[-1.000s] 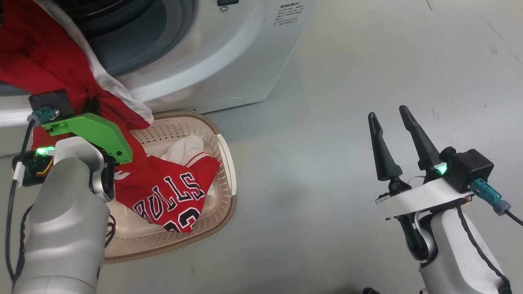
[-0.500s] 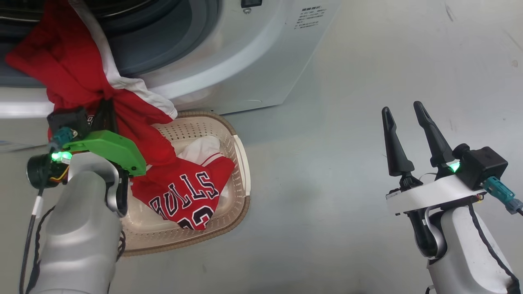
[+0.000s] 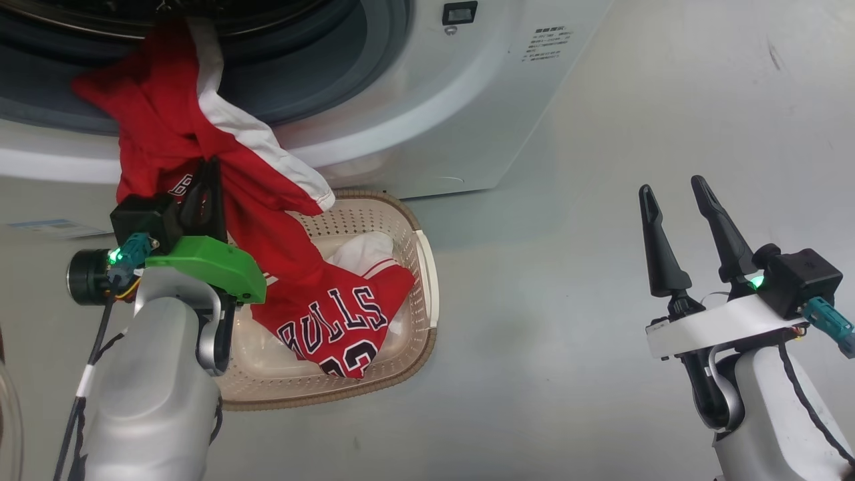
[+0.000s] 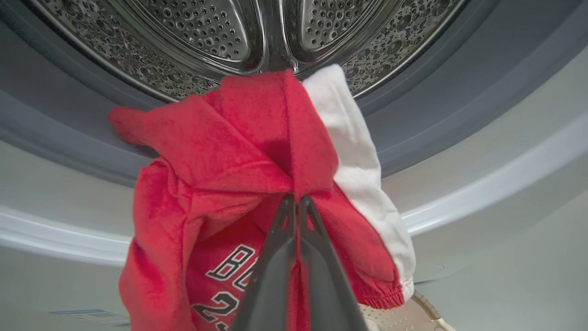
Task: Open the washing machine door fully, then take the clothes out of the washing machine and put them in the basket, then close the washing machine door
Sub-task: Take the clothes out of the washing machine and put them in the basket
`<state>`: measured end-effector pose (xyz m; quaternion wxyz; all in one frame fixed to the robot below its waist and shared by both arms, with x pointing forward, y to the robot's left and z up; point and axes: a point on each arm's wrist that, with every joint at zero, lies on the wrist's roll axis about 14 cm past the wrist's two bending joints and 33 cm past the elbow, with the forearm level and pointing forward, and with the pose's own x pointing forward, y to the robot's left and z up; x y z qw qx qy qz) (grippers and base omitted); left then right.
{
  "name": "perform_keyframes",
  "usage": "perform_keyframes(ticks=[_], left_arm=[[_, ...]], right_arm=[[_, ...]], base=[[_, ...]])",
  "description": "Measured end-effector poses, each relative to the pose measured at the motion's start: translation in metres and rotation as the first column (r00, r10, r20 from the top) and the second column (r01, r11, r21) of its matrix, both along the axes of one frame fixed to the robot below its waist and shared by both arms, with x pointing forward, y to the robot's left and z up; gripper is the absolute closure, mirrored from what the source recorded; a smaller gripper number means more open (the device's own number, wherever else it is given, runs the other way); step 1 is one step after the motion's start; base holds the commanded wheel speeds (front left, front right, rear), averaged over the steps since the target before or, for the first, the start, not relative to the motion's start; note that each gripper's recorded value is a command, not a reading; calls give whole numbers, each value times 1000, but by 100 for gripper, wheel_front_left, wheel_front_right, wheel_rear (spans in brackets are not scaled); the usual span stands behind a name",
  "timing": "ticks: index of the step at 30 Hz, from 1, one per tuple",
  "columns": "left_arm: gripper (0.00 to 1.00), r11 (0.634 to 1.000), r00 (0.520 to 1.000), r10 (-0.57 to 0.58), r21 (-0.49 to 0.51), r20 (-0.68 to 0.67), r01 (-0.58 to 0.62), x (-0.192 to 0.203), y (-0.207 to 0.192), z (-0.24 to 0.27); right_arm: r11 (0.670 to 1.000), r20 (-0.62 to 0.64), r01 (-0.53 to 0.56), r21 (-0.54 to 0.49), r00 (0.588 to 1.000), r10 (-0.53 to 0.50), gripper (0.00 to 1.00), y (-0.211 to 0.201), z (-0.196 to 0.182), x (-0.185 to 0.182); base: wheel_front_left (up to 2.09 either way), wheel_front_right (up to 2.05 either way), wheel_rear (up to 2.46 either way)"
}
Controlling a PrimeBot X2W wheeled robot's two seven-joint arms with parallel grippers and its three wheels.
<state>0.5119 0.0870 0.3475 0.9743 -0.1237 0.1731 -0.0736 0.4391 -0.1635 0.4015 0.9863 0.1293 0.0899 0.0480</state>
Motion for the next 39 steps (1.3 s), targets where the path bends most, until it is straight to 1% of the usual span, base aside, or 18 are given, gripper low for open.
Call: perform_keyframes(ticks=[5,7,13,19,26,30,34,35,39], left_arm=[[100,1000,998,15,12,64,-16,-6,7,20],[100,1000,998,18,16,65,-20,-14,9,21],[100,999,998,-31,39,59,29,-40,1,20],[100,997,997,-64,35,-34,65,-79,-5,-3],[100,995,979,-96,16,-177,101,-123,-13,-38],[100,993,970,-115,16,-216,121,-131,-18,-49],[100,988,946,-142,18,-290,153,-142,-23,-65],[100,984,937,-161,24,-309,177,-144,-27,-70],[100,977,923,-187,32,-337,209,-140,-32,-77]], right_arm=[[1000,3,-22,2,1000,22,0,6,1,0],[1000,0,-30,6,1000,30,0,9,0,-1],[999,9,-52,10,999,52,0,16,2,1],[996,12,-84,13,996,83,0,27,3,0],[995,10,-99,25,995,99,0,35,4,-4],[996,6,-86,22,996,86,0,30,4,-7],[997,-2,-74,20,997,74,0,26,3,-10],[998,-3,-66,22,998,66,0,25,3,-11],[999,-3,-45,26,999,45,0,20,4,-12]], base=[[0,0,0],[0,0,0],[0,0,0],[0,0,0],[0,0,0],[0,0,0],[0,0,0],[0,0,0],[0,0,0]])
